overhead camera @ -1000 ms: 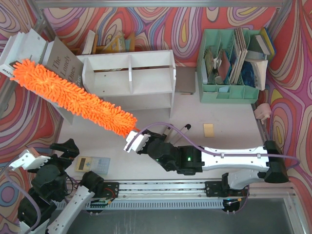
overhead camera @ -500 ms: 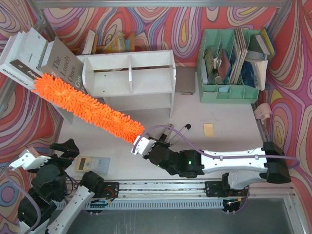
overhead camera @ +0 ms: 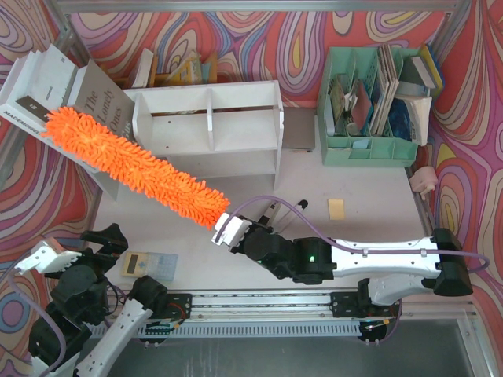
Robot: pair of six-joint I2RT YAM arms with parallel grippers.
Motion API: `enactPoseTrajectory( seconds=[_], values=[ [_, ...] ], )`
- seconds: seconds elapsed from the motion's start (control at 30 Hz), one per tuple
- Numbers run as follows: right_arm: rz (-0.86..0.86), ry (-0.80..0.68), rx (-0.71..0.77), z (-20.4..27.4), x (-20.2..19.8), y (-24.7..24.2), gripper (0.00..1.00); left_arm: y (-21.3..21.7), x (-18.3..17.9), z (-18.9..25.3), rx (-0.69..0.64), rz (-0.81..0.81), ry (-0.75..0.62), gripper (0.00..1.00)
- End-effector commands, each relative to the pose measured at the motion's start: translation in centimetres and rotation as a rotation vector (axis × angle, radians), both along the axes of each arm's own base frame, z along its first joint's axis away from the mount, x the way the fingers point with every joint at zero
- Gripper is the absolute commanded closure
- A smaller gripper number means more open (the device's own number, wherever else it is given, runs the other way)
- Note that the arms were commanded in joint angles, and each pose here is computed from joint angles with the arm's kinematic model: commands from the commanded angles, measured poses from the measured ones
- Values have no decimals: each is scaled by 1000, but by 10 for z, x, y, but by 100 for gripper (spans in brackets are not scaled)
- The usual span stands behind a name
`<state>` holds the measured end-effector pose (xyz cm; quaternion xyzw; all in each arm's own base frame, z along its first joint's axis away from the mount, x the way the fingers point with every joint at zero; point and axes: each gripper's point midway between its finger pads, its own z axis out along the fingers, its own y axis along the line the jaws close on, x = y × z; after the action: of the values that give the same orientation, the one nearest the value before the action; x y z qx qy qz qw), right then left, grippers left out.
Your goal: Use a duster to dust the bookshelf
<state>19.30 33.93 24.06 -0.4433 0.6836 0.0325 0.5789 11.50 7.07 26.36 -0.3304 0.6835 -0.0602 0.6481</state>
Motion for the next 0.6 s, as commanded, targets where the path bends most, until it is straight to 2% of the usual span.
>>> enactPoseTrajectory(
  seconds=[0.0,0.23,0.57],
  values=[
    [-36,16,113,14,2,2,100,0,0,-4,17,-10,9,2],
    [-55,62,110,-5,-3,-8,100,0,0,-4,17,-11,9,2],
    [3,37,154,29,-3,12,100,0,0,-4,14,-11,6,2]
  ],
)
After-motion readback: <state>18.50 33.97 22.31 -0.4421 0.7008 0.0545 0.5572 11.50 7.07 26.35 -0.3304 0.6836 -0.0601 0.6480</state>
